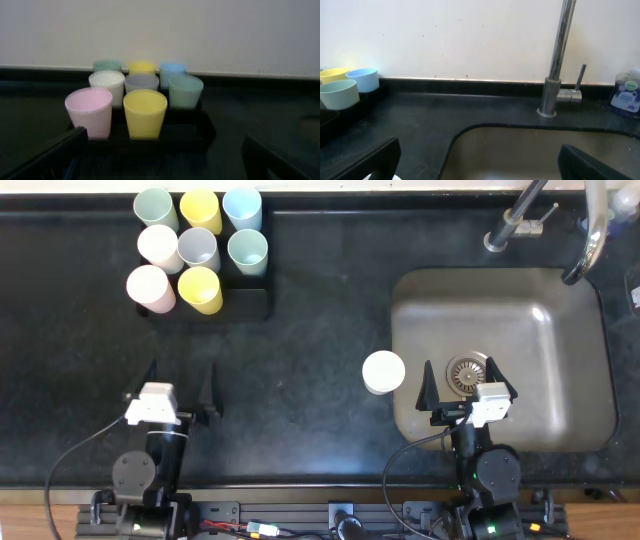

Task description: Store Cups

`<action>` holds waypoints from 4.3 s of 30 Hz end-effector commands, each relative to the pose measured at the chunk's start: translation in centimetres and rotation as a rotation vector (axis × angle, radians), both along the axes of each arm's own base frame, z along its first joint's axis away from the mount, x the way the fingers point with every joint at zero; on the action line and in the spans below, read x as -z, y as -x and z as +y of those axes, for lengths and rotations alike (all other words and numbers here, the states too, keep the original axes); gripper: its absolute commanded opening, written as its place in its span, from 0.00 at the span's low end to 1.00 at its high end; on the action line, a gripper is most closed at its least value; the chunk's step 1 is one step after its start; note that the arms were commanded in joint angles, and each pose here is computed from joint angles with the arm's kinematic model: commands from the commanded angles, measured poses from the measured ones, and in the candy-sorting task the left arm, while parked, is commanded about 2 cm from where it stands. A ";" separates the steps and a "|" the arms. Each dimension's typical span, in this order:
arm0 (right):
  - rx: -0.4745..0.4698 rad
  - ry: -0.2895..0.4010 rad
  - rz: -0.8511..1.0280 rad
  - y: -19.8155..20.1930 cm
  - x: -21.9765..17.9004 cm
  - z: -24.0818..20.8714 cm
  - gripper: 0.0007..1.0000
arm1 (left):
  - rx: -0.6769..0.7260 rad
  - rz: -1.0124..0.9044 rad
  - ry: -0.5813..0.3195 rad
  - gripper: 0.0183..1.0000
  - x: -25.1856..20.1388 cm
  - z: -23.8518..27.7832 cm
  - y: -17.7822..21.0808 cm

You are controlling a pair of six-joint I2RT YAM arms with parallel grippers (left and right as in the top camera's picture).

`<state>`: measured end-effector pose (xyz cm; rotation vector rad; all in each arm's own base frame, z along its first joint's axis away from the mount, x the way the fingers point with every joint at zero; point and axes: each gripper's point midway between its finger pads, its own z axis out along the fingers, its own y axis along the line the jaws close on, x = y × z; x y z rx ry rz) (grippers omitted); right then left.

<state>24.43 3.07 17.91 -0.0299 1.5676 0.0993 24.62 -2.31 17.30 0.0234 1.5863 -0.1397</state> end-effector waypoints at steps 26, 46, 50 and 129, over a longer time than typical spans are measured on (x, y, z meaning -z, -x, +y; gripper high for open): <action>0.013 0.003 -0.003 0.0 0.3 -0.2 1.00 | 0.014 0.057 -0.017 1.00 1.5 -0.1 0.2; -0.105 -0.054 -0.118 0.7 -5.7 1.7 1.00 | 0.014 0.057 -0.017 1.00 1.5 -0.1 0.2; -0.103 -0.090 -0.011 0.0 -9.4 1.8 1.00 | 0.014 0.057 -0.017 1.00 1.5 -0.1 0.2; -0.476 0.074 1.148 -15.4 -1.0 30.6 0.04 | 0.014 0.057 -0.017 1.00 1.5 -0.1 0.2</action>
